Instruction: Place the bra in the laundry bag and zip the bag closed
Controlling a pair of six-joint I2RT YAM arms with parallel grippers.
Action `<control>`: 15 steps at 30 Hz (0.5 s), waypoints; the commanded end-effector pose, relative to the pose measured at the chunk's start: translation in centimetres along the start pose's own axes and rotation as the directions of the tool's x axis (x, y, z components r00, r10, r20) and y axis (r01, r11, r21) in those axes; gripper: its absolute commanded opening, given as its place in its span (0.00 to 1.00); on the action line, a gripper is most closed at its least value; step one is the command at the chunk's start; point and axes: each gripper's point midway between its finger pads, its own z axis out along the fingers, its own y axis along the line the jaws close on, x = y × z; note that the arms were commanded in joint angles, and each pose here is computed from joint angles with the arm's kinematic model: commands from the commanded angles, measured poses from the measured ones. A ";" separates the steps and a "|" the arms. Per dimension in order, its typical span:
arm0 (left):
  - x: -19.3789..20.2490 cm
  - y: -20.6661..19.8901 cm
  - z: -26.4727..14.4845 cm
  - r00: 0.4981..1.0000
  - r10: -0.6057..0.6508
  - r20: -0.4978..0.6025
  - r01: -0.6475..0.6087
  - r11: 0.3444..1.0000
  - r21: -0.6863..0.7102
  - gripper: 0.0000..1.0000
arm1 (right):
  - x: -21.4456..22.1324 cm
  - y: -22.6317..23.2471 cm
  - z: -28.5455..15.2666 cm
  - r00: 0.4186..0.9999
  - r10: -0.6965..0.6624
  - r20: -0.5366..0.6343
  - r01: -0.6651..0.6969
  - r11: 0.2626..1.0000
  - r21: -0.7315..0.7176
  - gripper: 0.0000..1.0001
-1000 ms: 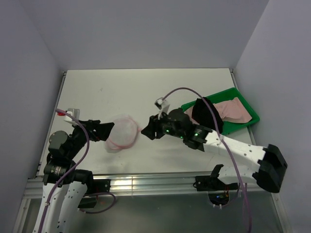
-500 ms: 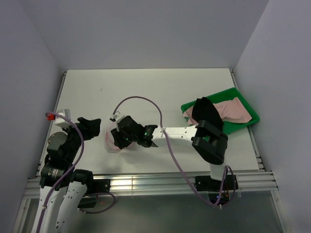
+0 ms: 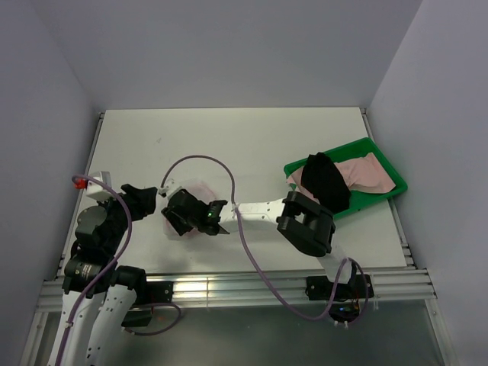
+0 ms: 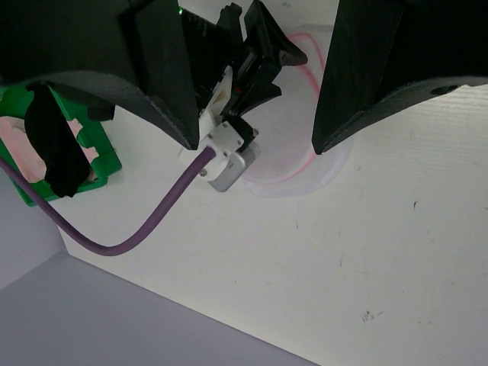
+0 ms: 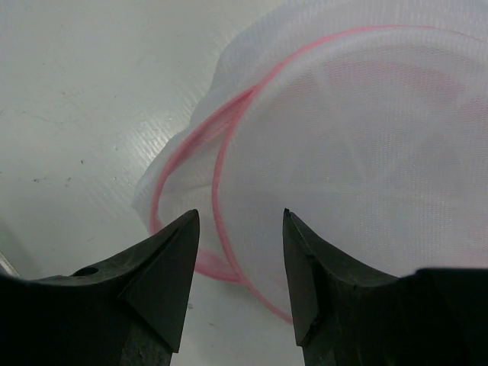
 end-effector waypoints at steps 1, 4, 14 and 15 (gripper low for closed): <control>-1.7 -0.9 -0.4 0.999 -0.008 0.048 0.007 1.000 0.021 0.68 | -1.3 0.4 0.0 0.995 -0.092 0.042 0.089 0.994 0.071 0.56; -1.5 -0.7 -0.2 0.999 -0.007 0.034 0.007 1.000 0.011 0.68 | -0.7 0.3 0.4 0.993 -0.113 0.023 0.111 0.989 0.100 0.56; -1.7 -0.6 -0.3 0.999 -0.011 0.050 0.010 1.000 0.010 0.69 | -0.3 -0.8 1.0 0.982 -0.189 0.020 0.182 0.964 0.194 0.42; -1.8 -0.4 -0.4 0.998 -0.011 0.055 0.011 1.000 0.002 0.69 | -0.2 -0.8 0.9 0.982 -0.189 0.020 0.181 0.963 0.200 0.39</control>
